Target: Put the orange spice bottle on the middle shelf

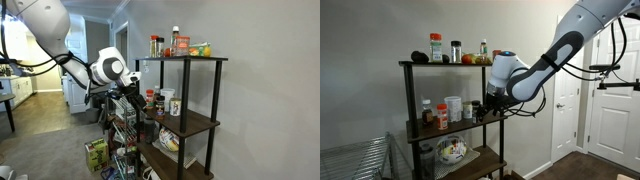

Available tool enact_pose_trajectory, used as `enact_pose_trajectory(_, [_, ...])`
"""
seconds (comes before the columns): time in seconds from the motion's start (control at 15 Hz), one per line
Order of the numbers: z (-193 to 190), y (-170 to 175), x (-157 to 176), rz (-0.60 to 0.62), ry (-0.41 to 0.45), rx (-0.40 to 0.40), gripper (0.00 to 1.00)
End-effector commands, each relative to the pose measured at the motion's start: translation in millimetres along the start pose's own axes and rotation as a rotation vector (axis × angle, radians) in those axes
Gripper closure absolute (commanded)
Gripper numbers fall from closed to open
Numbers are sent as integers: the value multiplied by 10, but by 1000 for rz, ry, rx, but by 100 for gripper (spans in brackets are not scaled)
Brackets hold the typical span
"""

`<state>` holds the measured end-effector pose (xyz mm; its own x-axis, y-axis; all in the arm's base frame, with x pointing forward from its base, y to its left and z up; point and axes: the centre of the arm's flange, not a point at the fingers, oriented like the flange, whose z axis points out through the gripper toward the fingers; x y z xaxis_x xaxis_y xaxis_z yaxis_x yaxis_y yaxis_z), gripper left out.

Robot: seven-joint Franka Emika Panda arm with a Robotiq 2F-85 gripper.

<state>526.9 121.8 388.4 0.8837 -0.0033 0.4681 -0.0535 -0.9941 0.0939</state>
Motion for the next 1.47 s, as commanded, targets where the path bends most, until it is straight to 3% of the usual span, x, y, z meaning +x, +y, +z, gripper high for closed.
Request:
enact_pose_trajectory(0.0, [-139,-21,-106,14,30,-23,0])
enact_pose_trajectory(0.4, [-801,40,-408,81,89,-31,0])
enact_pose_trajectory(0.67, [-1230,108,-487,113,240,-63,0])
enact_pose_trajectory(1.0, [-1465,285,-383,194,428,-213,0])
enact_pose_trajectory(1.4, [-1630,537,-81,330,539,-241,0])
